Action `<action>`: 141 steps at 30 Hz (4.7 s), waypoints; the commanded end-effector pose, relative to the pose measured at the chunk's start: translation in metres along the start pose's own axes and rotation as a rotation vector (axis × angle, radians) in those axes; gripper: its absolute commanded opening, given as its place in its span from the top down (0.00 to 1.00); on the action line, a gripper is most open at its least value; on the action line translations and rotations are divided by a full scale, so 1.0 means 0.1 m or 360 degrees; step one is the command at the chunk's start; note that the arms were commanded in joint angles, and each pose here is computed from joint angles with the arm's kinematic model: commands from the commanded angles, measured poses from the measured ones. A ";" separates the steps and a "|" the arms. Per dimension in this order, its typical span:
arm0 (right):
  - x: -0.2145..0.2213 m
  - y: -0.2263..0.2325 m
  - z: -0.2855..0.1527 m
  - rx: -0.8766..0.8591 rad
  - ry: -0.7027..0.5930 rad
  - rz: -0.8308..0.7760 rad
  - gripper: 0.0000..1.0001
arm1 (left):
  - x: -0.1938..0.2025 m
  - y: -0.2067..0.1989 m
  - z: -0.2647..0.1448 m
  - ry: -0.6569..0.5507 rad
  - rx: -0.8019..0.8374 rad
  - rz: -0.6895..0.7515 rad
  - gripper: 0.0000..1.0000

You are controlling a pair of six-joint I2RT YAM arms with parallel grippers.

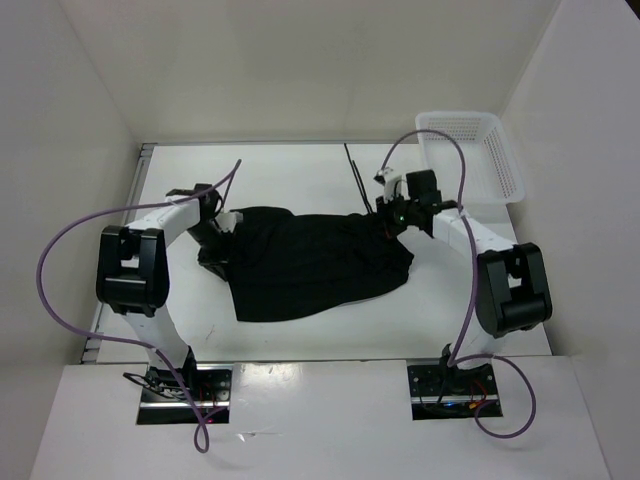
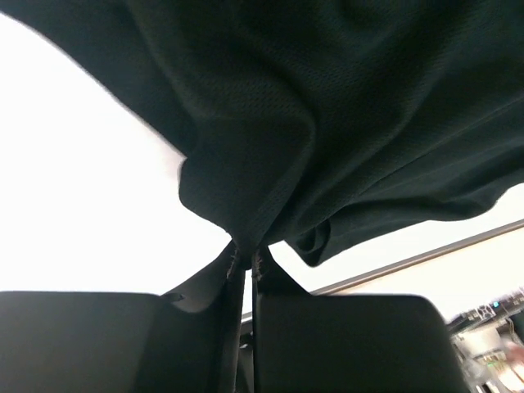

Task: Fold and stack the shorts
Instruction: Fold the shorts

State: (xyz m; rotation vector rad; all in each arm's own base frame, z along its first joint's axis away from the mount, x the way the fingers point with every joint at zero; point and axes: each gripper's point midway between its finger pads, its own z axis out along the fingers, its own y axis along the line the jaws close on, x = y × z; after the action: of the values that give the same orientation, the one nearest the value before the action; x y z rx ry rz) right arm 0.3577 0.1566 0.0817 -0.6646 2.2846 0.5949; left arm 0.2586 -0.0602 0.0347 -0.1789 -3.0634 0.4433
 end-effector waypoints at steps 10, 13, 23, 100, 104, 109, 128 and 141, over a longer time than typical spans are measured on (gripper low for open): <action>-1.20 -0.57 -0.81 0.0021 -0.0193 -0.0292 1.00 | -0.15 -0.38 -1.15 -0.0266 0.0081 0.0058 0.92; -0.69 -0.45 -0.77 -0.0045 -0.0030 -0.0307 1.00 | 0.23 -0.56 -0.99 -0.0122 0.0062 0.0159 0.90; 0.38 -0.44 -0.72 0.0029 0.0367 -0.0437 1.00 | 0.90 -1.11 -0.32 0.0319 0.0116 0.0563 0.89; -0.78 0.02 -0.03 0.0428 -0.0048 0.0056 0.60 | -1.17 0.51 -0.50 -0.0602 -0.0229 -0.0006 0.38; -0.31 -0.15 -0.09 0.0438 0.0082 0.0255 0.43 | -1.02 0.57 -0.39 -0.0544 -0.0053 -0.0099 0.38; -0.17 -0.23 -0.08 0.0404 0.0095 0.0328 0.29 | -1.05 0.69 -0.25 -0.0466 0.0162 -0.0231 0.38; 0.25 0.06 -0.20 0.0154 0.0297 0.0141 0.32 | -0.80 0.62 0.07 -0.0213 0.0348 -0.0361 0.71; 0.41 0.10 0.00 0.0060 0.0318 0.0180 0.82 | -0.71 0.53 -0.01 -0.0181 0.0386 -0.0375 0.95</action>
State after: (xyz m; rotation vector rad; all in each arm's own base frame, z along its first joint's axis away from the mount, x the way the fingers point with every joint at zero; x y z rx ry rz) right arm 0.3169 0.1468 0.0520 -0.5913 2.5715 0.5365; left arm 0.3425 -0.0119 0.0156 0.2255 -3.0889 0.8036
